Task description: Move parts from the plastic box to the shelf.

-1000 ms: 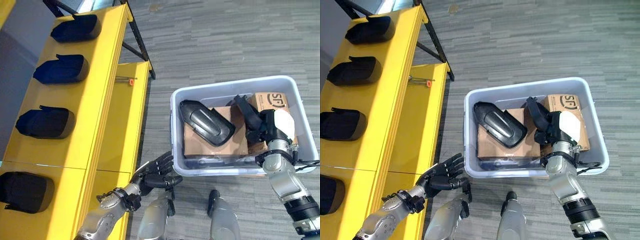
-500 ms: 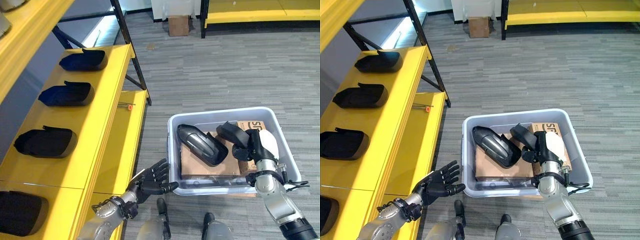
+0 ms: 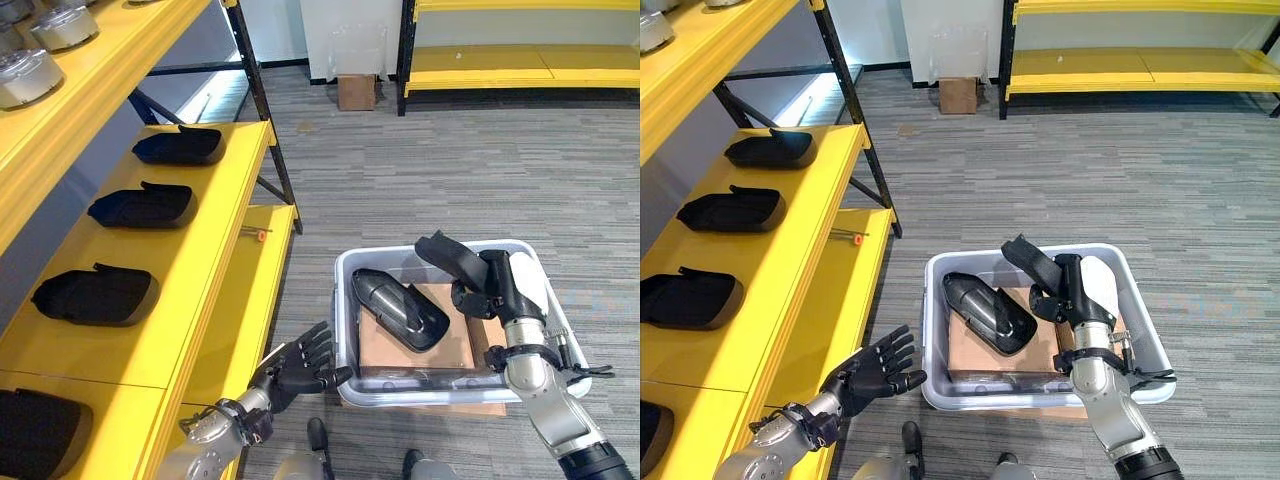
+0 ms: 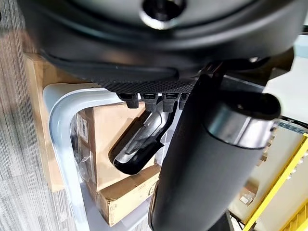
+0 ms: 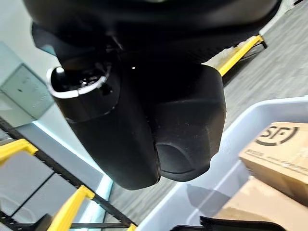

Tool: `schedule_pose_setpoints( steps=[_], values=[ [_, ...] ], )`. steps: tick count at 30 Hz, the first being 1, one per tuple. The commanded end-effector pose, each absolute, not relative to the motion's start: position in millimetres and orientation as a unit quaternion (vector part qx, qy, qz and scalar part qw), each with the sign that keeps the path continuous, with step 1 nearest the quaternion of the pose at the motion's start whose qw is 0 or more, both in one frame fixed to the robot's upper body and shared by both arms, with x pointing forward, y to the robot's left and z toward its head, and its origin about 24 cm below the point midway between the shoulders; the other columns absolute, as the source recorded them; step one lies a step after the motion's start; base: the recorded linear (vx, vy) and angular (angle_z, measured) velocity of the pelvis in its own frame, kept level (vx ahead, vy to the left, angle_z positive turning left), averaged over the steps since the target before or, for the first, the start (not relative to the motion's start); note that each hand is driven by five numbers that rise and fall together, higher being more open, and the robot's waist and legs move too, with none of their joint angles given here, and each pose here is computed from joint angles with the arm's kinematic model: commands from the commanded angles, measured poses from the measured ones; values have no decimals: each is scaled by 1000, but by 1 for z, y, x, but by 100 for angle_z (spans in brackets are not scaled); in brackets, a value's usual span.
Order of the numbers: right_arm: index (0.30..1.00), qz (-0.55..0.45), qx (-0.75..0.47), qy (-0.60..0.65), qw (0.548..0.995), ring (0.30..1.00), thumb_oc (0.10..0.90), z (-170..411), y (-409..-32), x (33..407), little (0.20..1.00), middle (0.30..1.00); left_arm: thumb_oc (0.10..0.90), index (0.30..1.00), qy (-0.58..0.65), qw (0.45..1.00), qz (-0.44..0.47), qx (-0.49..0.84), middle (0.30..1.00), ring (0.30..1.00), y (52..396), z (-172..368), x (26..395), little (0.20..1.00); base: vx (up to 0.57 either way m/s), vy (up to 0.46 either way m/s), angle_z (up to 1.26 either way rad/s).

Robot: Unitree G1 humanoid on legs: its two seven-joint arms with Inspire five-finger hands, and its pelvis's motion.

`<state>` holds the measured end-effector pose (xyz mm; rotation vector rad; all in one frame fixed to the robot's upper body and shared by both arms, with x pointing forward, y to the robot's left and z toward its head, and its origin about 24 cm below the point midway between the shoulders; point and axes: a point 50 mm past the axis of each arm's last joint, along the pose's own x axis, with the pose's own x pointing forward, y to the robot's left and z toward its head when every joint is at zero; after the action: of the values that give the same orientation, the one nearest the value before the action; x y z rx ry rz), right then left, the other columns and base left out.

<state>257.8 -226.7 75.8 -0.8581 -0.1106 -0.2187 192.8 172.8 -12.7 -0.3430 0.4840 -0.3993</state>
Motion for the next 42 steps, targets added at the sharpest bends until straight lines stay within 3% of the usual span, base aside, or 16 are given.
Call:
schedule_pose_setpoints(
  steps=[1, 12, 16, 21, 31, 42],
  values=[
    [300, -102, -416, -271, 862, 300, 400, 148, -198, 264, 300, 300, 900, 1000, 144, 956, -194, -167, 1000, 1000, 178, 19, 210, 1000, -33, -38, 11],
    [300, -25, -434, -325, 840, 300, 400, 165, -176, 263, 300, 300, 900, 1000, 152, 958, -163, -182, 1000, 1000, 182, 12, 201, 1000, -58, -6, 14],
    [300, -65, -442, -316, 837, 300, 400, 168, -184, 255, 300, 300, 900, 1000, 155, 949, -220, -163, 1000, 1000, 177, 7, 196, 1000, -153, 19, 77],
    [300, -41, -430, -310, 847, 300, 400, 161, -190, 252, 300, 300, 900, 1000, 132, 954, -215, -159, 1000, 1000, 178, 16, 204, 1000, -180, 116, 112],
    [300, -67, -417, -327, 846, 300, 400, 157, -183, 256, 300, 300, 900, 1000, 120, 955, -227, -149, 1000, 1000, 167, 26, 222, 1000, -87, 369, 12],
    [300, -79, -399, -409, 817, 300, 400, 172, -176, 234, 300, 300, 900, 1000, 114, 962, -211, -132, 1000, 1000, 186, 27, 209, 1000, -35, 246, 41]
  ],
)
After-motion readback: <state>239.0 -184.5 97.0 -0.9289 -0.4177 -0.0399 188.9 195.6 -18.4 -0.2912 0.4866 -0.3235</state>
